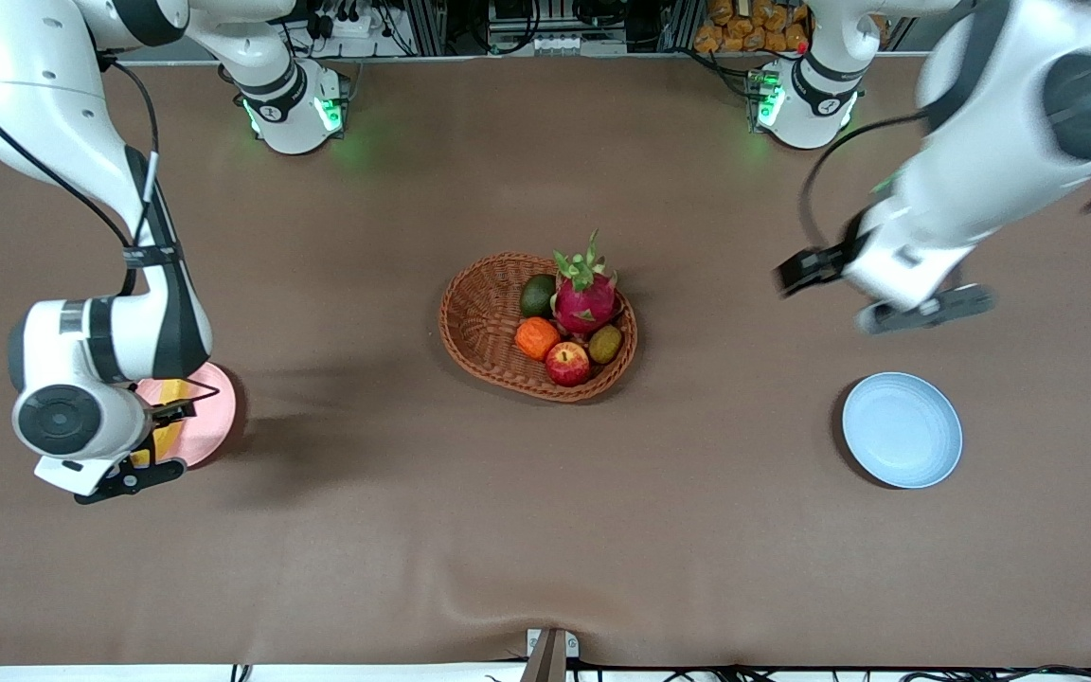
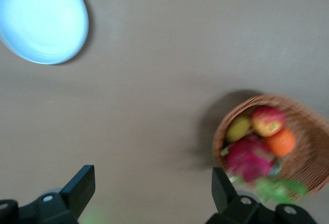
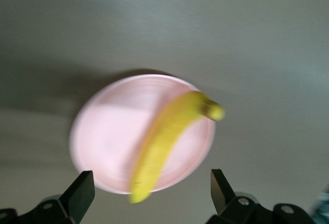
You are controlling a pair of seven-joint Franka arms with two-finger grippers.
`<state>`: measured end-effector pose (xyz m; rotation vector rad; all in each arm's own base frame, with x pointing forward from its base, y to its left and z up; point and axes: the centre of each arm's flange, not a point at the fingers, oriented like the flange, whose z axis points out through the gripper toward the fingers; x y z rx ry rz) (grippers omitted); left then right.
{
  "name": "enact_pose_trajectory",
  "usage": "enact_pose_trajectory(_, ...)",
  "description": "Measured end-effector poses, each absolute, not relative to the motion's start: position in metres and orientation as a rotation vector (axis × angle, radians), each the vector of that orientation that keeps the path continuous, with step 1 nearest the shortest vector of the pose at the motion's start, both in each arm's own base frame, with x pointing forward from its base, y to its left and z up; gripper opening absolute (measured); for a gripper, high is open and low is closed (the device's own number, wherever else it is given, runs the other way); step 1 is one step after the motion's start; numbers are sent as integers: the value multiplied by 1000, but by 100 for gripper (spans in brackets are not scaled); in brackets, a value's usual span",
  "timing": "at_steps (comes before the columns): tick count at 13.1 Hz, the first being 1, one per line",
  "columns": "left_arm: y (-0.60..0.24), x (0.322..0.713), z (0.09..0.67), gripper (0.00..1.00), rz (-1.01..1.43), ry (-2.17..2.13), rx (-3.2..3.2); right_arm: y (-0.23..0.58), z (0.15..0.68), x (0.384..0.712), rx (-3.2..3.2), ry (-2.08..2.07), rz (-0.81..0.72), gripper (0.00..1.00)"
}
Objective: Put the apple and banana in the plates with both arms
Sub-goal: 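Lower the banana onto the pink plate while the left gripper reaches out, then open the right gripper and withdraw while the left gripper reaches the apple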
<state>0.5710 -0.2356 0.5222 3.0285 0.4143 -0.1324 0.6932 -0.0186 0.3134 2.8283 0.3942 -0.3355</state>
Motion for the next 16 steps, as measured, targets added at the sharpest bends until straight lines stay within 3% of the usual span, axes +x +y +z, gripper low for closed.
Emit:
enact_pose_trajectory(6, -378, 568, 424, 100, 3, 749, 2956, -18, 377, 682, 2988, 283, -279, 100)
enact_pose_trajectory(11, -431, 579, 343, 100, 13, 748, 2910, -22, 414, 665, 3021, 256, -222, 100)
enact_pose_trajectory(16, -471, 559, 284, 100, -42, 704, 2931, -32, 496, 626, 3106, 185, -65, 100)
